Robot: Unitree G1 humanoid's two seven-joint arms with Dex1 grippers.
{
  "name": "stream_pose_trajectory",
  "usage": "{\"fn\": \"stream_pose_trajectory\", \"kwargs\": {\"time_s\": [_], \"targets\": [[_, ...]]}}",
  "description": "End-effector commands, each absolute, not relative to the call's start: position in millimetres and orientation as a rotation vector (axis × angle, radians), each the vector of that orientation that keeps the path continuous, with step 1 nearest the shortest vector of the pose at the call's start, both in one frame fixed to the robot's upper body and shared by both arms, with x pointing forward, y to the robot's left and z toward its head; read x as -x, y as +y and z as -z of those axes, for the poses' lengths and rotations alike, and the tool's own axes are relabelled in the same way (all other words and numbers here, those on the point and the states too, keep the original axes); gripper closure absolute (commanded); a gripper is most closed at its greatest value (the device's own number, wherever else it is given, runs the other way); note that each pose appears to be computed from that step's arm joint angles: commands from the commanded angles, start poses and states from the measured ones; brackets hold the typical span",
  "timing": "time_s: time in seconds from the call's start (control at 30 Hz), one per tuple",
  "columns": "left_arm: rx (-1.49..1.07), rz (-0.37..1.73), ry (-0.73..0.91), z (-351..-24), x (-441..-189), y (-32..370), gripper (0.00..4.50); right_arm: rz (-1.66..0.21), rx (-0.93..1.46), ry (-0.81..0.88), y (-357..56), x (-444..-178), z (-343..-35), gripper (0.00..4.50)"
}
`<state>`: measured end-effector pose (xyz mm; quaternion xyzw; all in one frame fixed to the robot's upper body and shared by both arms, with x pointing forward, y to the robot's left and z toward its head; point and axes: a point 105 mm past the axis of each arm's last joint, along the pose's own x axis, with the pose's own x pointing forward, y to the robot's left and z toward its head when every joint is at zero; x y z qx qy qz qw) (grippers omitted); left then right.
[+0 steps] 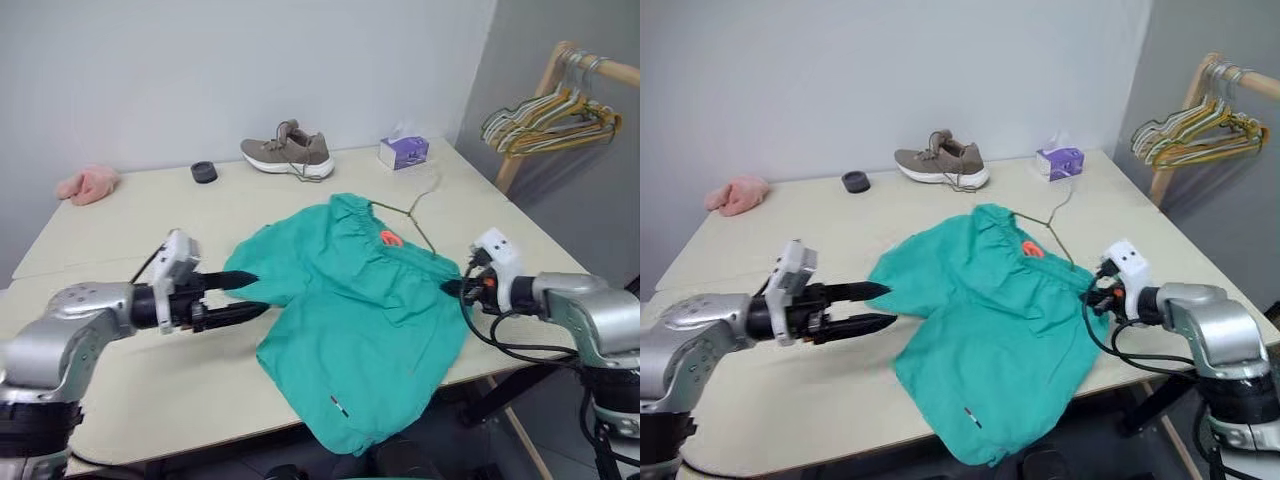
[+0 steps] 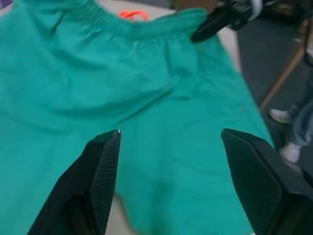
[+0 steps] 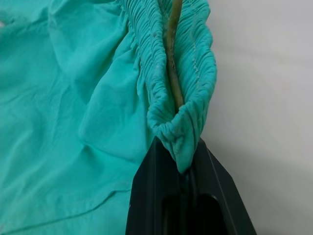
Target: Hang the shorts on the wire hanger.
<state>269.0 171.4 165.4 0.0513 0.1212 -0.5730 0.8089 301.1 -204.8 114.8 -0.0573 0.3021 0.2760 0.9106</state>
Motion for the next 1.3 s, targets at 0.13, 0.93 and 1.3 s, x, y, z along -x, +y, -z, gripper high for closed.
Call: {"fn": "stream_pose_trajectory", "kwargs": {"time_s": [0.13,0.93,1.3], "targets": [[-0.169,1.392,0.129,-192.2,-275.1,124.8,0.02,-0.293,0.080,0.563,-255.2,-279.1,-139.1,4.50],[-0.293,1.488,-0.241,-237.5,-293.4,21.1,0.02,0.459,0.088,0.413,-403.3,-231.6,-224.4,4.50],[-0.220,1.379,-0.315,-262.6,-303.9,-5.5,0.02,0.499,0.027,0.398,-414.2,-252.6,-242.4,4.50]]}}
